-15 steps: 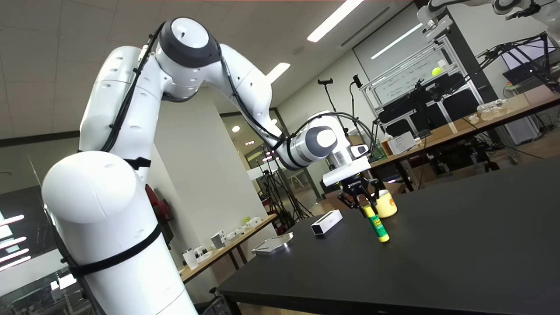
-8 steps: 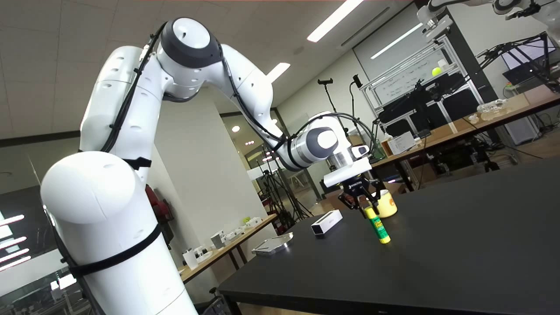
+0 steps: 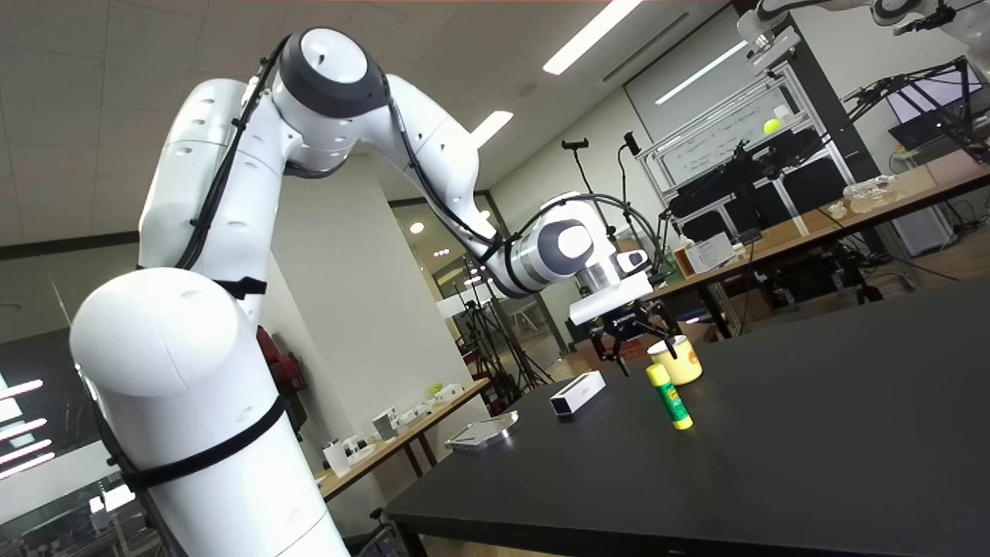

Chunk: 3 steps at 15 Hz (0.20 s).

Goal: Take the glue stick out of the yellow cup and put it on the table

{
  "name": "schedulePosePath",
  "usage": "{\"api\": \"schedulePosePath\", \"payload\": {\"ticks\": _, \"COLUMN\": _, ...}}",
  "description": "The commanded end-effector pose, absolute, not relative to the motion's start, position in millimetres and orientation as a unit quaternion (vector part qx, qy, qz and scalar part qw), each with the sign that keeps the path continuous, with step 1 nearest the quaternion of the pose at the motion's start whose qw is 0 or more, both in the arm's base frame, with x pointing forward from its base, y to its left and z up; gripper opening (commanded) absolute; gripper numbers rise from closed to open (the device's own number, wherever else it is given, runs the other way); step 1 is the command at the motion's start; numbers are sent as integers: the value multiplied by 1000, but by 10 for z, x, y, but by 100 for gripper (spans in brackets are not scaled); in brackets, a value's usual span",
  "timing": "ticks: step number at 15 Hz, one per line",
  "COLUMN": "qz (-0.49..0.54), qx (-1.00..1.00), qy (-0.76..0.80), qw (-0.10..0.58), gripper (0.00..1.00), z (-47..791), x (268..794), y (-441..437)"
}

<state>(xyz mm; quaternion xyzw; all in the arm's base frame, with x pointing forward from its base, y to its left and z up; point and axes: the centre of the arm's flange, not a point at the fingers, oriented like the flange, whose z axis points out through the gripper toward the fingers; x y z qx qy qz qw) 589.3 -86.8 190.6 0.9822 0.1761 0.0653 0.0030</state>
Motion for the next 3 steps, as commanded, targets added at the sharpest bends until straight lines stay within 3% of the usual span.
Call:
{"api": "schedulePosePath", "payload": {"ticks": 1, "qz": 71, "qx": 983, "qy": 168, "qw": 6, "gripper": 100, "z": 2128, "x": 5841, "y": -861}}
{"api": "schedulePosePath", "payload": {"ticks": 3, "qz": 72, "qx": 982, "qy": 177, "qw": 6, "gripper": 100, "z": 2025, "x": 5913, "y": -867}}
